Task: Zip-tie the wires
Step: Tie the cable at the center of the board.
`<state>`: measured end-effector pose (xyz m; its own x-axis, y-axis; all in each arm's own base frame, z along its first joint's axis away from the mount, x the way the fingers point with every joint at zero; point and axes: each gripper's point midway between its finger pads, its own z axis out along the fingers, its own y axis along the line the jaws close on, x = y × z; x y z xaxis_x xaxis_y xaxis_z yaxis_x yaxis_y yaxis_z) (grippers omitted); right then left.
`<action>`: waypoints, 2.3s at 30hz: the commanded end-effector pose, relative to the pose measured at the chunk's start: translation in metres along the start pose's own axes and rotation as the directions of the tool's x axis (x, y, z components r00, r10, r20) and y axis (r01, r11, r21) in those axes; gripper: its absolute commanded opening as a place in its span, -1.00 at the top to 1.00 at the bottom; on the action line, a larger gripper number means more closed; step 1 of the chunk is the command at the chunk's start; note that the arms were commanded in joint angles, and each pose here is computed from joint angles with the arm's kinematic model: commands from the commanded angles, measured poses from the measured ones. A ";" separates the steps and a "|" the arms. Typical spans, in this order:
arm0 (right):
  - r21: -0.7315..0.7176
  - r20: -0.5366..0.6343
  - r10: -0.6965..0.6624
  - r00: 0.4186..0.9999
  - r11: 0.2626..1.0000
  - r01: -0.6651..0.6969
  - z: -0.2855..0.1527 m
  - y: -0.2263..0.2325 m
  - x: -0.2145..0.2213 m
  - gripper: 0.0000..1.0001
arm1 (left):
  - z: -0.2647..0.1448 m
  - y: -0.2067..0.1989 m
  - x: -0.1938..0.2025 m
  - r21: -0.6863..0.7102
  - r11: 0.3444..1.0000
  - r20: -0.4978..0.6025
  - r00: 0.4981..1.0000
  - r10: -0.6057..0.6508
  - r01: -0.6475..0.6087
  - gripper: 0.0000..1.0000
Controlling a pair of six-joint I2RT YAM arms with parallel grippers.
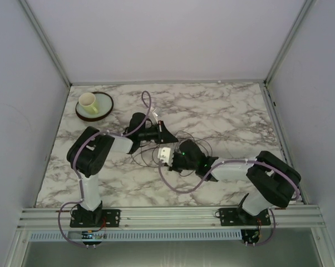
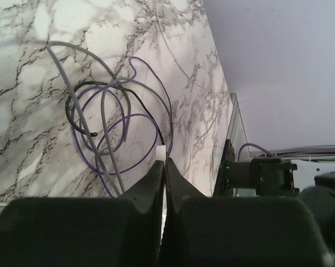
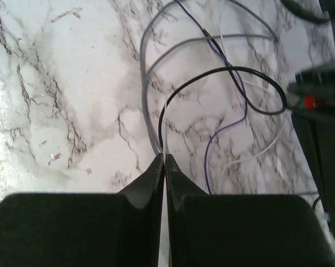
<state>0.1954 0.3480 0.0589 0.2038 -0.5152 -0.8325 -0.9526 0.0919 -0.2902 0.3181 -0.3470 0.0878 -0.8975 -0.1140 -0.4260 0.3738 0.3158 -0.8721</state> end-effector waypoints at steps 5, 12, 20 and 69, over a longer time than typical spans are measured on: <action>-0.106 0.095 0.316 0.944 0.946 -0.306 -0.022 -0.010 -0.024 1.00 | -0.013 -0.028 -0.011 0.054 0.982 0.099 0.980 0.173 -0.179 1.00; -0.159 0.139 0.459 0.878 0.885 -0.437 -0.040 -0.021 -0.037 1.00 | -0.030 -0.049 -0.019 0.078 0.947 0.236 0.929 0.286 -0.311 1.00; -0.261 0.137 0.582 0.801 0.802 -0.538 -0.054 -0.023 -0.044 1.00 | -0.048 -0.072 -0.019 0.073 0.872 0.368 0.825 0.428 -0.485 1.00; -0.576 0.009 0.715 0.699 0.575 -0.581 -0.076 -0.002 -0.064 1.00 | -0.092 -0.063 0.014 -0.420 0.384 0.200 0.328 0.923 -0.822 1.00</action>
<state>0.1675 0.3140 0.1335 -0.5435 -0.2875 -0.7886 -0.8103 -0.0657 0.5824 0.2613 -0.2842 0.1514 0.0343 0.0621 -0.9975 0.7935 0.6050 0.0650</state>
